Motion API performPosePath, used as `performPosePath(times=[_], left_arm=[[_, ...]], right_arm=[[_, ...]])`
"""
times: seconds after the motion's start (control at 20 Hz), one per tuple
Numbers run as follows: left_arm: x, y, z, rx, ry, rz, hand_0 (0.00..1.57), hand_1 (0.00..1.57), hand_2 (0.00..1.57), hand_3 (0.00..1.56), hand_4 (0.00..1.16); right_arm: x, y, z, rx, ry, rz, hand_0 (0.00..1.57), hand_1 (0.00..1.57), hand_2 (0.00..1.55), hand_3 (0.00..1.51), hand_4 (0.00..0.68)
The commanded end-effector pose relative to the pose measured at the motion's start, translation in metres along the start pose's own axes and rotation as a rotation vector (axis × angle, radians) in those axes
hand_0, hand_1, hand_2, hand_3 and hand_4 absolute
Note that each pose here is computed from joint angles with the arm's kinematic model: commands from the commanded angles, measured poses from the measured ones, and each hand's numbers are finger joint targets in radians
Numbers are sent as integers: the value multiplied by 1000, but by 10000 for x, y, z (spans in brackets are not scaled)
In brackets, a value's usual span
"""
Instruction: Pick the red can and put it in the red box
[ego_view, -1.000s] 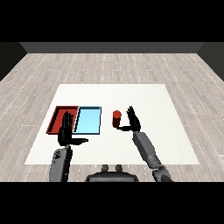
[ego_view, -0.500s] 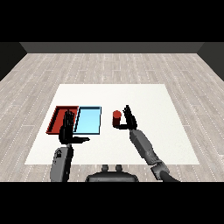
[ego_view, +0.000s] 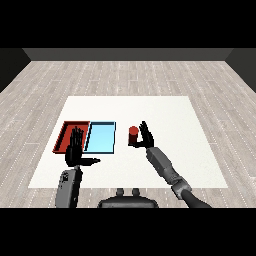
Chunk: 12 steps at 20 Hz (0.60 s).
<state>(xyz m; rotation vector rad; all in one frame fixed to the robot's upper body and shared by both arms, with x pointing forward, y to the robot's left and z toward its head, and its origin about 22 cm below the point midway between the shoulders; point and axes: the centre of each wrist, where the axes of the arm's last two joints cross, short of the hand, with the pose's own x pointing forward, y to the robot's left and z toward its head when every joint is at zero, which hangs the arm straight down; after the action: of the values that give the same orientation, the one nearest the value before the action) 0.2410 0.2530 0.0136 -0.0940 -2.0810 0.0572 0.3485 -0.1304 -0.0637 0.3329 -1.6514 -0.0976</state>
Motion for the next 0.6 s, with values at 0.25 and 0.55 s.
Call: performPosePath(times=[0.25, 0.55], left_arm=[[11, 18, -72, 13, -12, -8, 0, 0, 0, 0, 0], [-50, -151, 94, 1, -6, -5, 0, 0, 0, 0, 0]], right_arm=[[-77, 81, 9, -5, 5, 7, 0, 0, 0, 0, 0], [89, 173, -235, 8, 29, 15, 0, 0, 0, 0, 0]])
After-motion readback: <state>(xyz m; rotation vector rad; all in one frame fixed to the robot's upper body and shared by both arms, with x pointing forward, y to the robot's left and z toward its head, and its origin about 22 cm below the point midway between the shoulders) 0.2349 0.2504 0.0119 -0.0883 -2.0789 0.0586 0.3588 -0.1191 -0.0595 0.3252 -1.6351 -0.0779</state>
